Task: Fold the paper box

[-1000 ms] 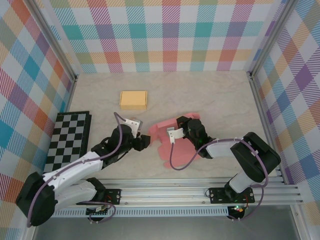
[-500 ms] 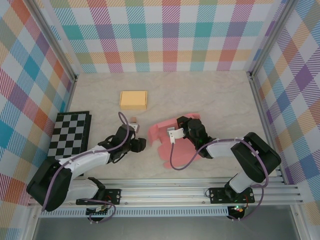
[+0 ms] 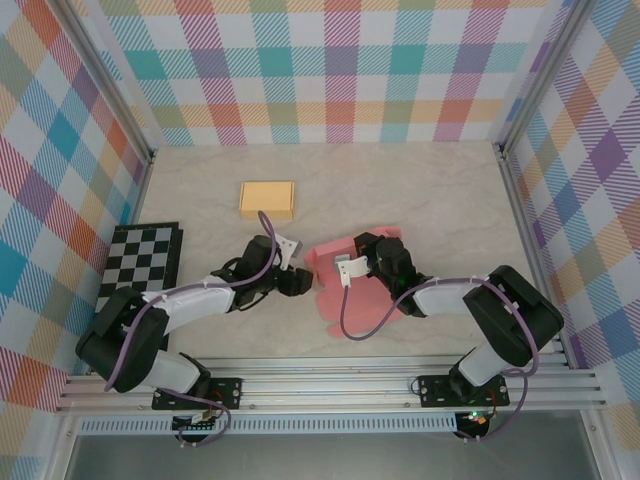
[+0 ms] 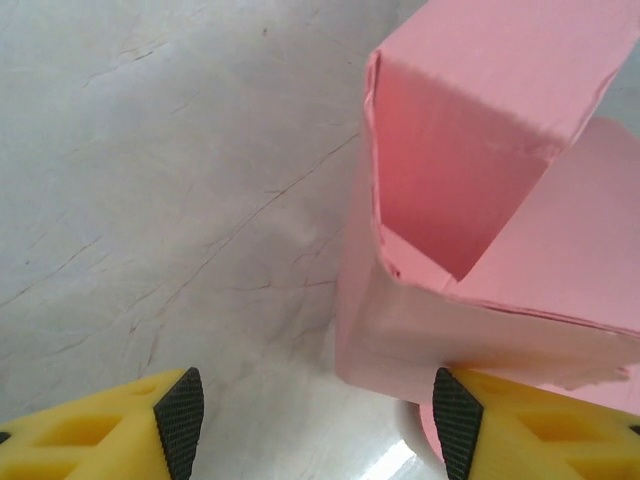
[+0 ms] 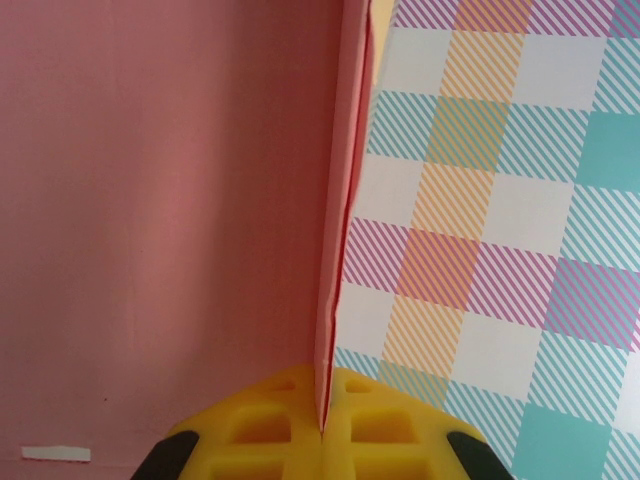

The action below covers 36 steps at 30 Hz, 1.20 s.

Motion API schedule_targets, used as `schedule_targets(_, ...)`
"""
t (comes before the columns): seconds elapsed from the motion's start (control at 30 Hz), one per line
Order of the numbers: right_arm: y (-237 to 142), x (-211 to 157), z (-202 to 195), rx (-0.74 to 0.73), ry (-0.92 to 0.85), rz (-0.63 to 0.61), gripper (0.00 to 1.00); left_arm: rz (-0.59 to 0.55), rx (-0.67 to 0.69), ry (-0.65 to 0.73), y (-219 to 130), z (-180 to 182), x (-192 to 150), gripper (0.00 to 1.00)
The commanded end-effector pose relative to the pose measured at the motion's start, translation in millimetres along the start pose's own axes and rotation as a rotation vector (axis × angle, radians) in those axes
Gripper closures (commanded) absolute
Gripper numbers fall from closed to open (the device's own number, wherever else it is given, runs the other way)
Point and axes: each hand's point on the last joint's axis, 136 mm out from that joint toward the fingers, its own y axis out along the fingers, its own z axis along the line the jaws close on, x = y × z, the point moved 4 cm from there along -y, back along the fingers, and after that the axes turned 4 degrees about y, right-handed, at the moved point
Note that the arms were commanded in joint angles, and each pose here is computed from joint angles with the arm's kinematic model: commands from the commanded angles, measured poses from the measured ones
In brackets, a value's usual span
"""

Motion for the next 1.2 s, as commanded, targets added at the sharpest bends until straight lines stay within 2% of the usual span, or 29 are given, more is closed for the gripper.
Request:
schedule_targets(0.0,-4,-2,4,0.020,0.003,-0.002,1.00,-0.038,-0.051,0.032,3,-7,17,0.36)
schedule_targets(0.77,-2,-5,7,0.037,0.005,0.008,1.00,-0.038,-0.247,-0.052,20,-39,32,0.36)
schedule_targets(1.17,-3,-5,6,0.039,0.008,0.009,1.00,-0.019,-0.175,-0.117,35,-29,34,0.37)
